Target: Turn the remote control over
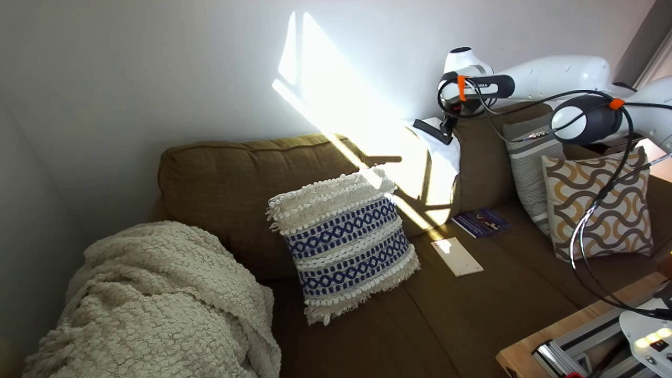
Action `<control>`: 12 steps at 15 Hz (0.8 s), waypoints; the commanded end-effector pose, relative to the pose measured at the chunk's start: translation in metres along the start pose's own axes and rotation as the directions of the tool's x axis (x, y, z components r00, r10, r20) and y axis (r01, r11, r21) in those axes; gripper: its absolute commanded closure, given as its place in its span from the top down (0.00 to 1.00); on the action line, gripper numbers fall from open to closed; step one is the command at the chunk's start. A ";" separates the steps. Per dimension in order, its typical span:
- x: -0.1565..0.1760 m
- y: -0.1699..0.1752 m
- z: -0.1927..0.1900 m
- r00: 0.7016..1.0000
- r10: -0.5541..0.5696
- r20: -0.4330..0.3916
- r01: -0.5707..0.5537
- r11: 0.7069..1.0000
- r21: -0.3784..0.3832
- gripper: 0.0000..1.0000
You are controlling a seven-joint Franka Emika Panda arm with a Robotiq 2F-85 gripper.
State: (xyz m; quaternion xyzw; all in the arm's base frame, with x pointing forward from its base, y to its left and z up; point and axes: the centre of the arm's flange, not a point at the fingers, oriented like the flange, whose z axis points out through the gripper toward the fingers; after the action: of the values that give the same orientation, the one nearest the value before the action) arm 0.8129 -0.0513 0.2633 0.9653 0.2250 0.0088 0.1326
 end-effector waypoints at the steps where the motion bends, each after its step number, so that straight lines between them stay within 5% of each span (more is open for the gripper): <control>1: 0.030 0.032 0.005 0.999 0.010 -0.031 -0.007 0.997 0.081 0.05; 12: 0.035 0.046 0.009 0.990 0.059 -0.130 -0.039 0.988 0.151 0.05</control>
State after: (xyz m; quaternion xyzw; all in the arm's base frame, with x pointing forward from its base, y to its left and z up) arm 0.8163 -0.0690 0.2734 0.9756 0.2048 0.0507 0.0606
